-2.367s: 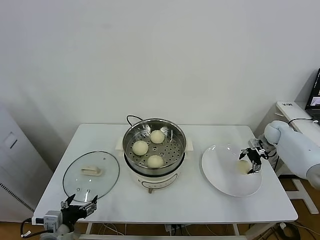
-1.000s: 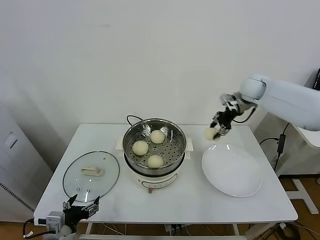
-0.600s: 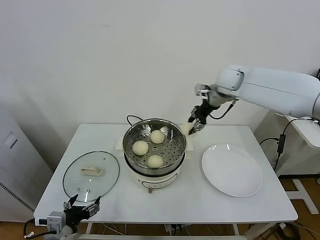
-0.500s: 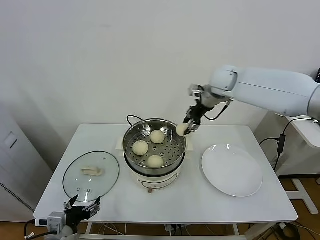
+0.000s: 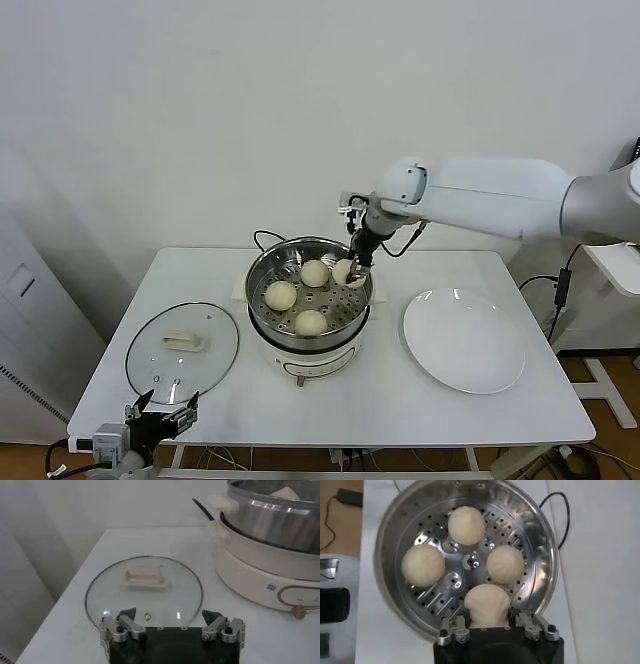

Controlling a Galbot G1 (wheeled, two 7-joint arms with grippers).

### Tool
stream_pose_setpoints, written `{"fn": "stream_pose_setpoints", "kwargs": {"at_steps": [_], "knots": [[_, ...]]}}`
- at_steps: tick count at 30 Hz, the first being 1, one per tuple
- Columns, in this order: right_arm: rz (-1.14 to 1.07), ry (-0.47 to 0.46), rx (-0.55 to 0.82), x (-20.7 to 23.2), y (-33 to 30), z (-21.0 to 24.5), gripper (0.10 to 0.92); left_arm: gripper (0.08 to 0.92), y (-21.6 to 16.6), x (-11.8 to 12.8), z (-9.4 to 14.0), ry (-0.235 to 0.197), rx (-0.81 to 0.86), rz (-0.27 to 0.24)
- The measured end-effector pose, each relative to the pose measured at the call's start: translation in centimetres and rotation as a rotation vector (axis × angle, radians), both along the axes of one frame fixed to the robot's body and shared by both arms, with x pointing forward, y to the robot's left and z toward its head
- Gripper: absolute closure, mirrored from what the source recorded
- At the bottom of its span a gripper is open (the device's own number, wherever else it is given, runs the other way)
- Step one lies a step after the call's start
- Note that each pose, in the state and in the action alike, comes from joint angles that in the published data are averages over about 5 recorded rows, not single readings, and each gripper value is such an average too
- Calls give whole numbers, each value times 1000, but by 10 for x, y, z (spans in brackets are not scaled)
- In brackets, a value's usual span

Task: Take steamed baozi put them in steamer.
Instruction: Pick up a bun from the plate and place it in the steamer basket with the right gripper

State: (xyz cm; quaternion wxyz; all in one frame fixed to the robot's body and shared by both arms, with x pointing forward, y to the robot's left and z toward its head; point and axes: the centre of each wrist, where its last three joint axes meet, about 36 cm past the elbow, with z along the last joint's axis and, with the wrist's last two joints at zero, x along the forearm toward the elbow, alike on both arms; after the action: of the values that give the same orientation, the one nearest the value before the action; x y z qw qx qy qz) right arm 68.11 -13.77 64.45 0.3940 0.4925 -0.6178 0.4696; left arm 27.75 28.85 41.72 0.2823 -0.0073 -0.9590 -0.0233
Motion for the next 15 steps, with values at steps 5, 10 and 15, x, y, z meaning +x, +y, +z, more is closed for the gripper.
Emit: {"fn": "stream_pose_setpoints", "kwargs": {"at_steps": [5,10,15], "knots": [[-12,7,-9,-1,7,-19,555,177,0,1,-1,0,-1,2],[-23,16,-14,-3,11,-37,555,177,1,2,-1,0,-1,3],[-24,28,-12,-4,17,-51,516,177,1,2,0,-1,1,5]]}}
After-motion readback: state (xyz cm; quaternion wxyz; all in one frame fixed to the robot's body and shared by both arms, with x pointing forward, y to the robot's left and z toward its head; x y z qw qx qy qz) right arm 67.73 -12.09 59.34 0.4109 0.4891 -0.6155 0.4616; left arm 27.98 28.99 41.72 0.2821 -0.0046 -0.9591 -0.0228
